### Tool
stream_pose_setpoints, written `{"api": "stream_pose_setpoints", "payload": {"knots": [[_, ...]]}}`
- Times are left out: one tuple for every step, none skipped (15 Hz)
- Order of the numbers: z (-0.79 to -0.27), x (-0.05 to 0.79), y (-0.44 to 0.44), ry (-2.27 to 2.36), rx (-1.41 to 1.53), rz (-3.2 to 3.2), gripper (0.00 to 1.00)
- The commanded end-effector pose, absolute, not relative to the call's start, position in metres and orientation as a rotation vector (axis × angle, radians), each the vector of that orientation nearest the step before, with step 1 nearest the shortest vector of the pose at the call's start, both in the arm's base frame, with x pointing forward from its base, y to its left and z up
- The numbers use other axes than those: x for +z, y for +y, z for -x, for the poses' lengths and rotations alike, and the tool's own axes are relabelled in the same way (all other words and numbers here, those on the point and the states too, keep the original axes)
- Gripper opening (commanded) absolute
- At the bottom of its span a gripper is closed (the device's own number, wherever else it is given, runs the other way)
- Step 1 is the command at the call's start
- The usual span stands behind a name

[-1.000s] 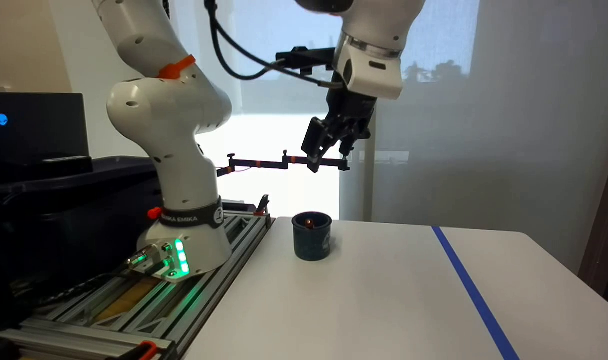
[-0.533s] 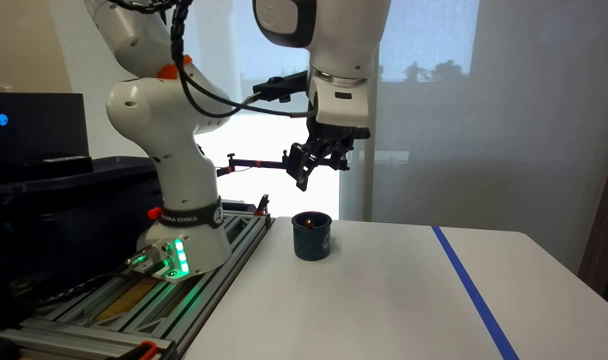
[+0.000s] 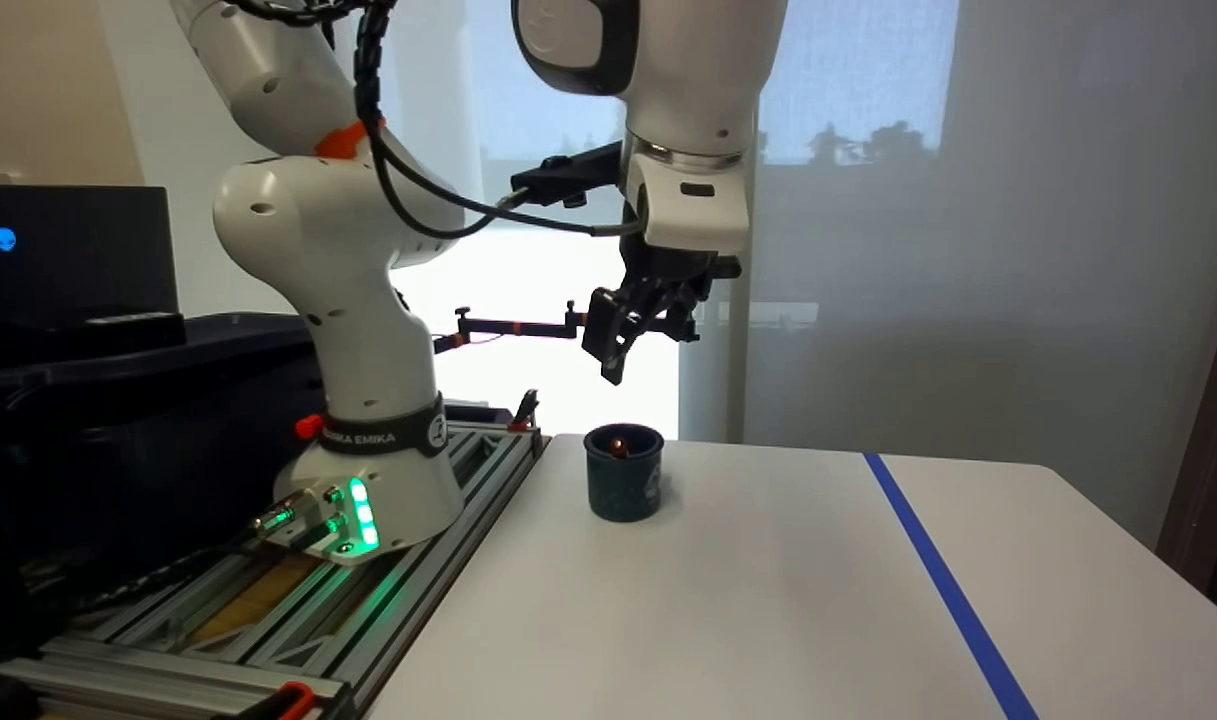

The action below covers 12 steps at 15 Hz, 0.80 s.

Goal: Remove the marker from the cup

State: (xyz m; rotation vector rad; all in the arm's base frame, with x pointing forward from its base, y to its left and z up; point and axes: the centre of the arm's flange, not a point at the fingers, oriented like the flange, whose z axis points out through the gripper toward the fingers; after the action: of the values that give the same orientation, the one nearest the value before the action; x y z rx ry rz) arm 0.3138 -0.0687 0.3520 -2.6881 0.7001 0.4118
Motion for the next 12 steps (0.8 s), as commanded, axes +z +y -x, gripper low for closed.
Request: {"api": "stream_pose_setpoints", "payload": {"knots": [[-0.329, 0.323, -0.066, 0.802, 0.389, 2.658, 1.00], [-0.330, 0.315, -0.066, 0.842, 0.403, 2.645, 1.00], [-0.331, 0.307, -0.067, 0.889, 0.421, 2.626, 1.00], [-0.331, 0.298, -0.066, 0.945, 0.446, 2.602, 1.00], [-0.330, 0.290, -0.066, 1.000, 0.472, 2.575, 1.00], [-0.328, 0.283, -0.064, 1.056, 0.504, 2.549, 1.00], [-0.327, 0.277, -0.063, 1.098, 0.532, 2.529, 1.00], [-0.325, 0.272, -0.061, 1.142, 0.558, 2.502, 1.00], [-0.324, 0.267, -0.059, 1.183, 0.583, 2.472, 1.00], [-0.323, 0.264, -0.057, 1.226, 0.607, 2.442, 1.00], [-0.322, 0.261, -0.055, 1.263, 0.634, 2.417, 1.00], [-0.322, 0.259, -0.053, 1.302, 0.654, 2.386, 1.00]]}}
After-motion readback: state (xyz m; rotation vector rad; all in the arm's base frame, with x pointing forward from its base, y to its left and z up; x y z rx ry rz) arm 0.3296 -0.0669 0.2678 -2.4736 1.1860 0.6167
